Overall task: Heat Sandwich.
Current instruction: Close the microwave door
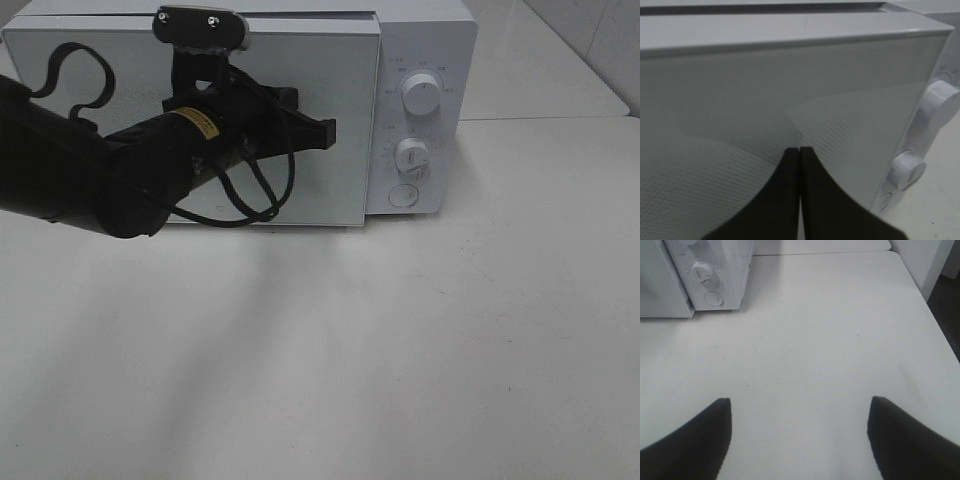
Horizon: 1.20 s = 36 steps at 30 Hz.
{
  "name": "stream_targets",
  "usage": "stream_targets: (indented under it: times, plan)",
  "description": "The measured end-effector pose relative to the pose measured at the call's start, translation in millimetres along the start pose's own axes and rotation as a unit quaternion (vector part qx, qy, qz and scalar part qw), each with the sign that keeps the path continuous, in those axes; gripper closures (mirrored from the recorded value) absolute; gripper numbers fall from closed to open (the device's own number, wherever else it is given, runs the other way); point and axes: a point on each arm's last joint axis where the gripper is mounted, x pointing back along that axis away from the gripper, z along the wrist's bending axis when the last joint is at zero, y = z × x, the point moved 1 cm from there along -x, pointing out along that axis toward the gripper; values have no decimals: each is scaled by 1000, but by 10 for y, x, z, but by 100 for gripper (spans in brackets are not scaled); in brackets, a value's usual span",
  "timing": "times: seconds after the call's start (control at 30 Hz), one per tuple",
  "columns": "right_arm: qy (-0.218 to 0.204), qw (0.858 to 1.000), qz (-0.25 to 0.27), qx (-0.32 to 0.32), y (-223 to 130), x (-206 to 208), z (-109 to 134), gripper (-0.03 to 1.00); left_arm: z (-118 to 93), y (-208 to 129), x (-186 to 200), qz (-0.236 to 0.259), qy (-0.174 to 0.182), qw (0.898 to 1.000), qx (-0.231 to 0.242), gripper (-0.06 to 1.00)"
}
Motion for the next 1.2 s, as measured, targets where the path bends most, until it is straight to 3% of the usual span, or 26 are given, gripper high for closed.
stream_targets:
  times: [0.4,0.6,0.97,1.2]
  plan:
    - [0,1000,0,0,0,0,0,25,-180,-15,-303,24,-28,999,-33,94]
    - [0,1000,0,0,0,0,0,25,-229,7,-438,27,-26,999,-21,94]
    - [0,1000,0,0,0,0,0,25,-241,-6,-425,37,-27,999,-21,94]
    - [0,1000,0,0,0,0,0,25,-141,114,-261,56,-12,998,3,94]
